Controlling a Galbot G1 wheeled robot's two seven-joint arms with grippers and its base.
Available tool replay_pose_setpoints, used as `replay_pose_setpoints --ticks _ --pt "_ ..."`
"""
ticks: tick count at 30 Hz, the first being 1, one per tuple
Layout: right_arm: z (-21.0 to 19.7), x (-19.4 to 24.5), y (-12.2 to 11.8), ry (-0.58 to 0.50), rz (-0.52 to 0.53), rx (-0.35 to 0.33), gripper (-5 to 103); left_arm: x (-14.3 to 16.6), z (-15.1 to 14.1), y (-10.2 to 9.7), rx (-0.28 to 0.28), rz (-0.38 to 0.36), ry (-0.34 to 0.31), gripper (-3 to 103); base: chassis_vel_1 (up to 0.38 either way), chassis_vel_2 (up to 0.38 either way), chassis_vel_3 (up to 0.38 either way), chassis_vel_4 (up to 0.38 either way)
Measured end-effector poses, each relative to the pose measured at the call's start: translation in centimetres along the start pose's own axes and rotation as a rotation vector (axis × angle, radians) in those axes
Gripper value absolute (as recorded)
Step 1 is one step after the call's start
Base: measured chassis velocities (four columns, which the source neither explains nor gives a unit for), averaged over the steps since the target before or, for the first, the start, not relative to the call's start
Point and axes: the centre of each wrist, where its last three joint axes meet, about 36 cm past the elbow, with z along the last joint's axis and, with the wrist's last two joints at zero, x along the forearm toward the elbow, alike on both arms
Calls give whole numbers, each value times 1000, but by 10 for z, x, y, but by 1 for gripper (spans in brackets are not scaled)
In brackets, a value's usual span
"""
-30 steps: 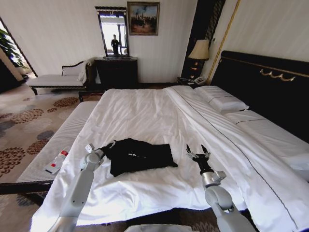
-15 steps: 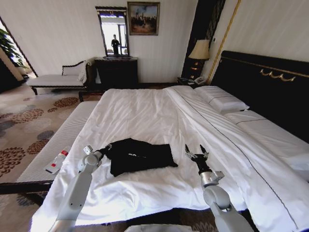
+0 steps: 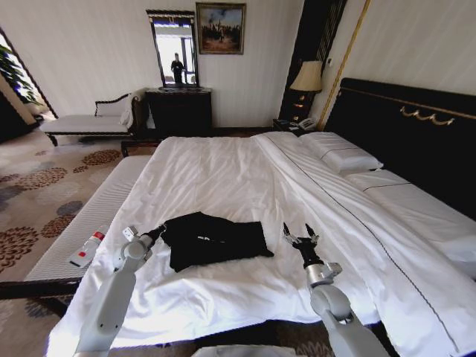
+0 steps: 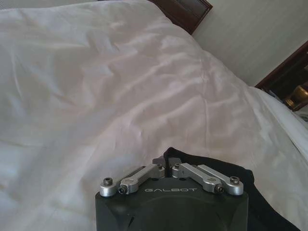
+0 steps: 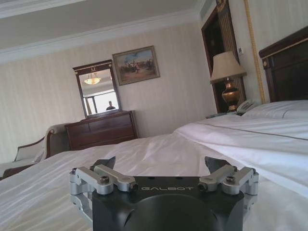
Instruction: Fold the clothes on the bed.
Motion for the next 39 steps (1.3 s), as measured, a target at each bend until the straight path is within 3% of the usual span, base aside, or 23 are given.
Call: replay_pose_setpoints --ticks 4,8,13,15,18,28,31,33,39 --pt "-3 -11 10 30 -64 -62 100 13 1 10 -30 -5 -31 2 0 0 0 0" --pt "-9 -28 37 163 -169 -223 100 32 -4 28 -14 -25 -76 2 0 0 0 0" --pt "-10 -38 63 302 -233 -280 100 49 0 40 -23 -31 -98 2 0 0 0 0" --pt "-10 -40 67 326 -229 -291 100 50 0 40 -24 -32 -100 2 0 0 0 0" --pt "-16 -53 86 456 -181 -345 100 57 5 42 -31 -35 -108 2 0 0 0 0" --pt "-23 -110 112 672 -82 -300 100 62 18 37 -57 -28 -110 2 0 0 0 0" --pt "-22 -129 110 680 -72 -285 100 62 20 36 -58 -26 -108 2 0 0 0 0" --pt "-26 -168 101 702 -69 -274 100 61 25 33 -58 -22 -106 2 0 0 0 0" --pt "-30 -208 87 769 -54 -319 100 62 28 31 -57 -19 -105 2 0 0 0 0"
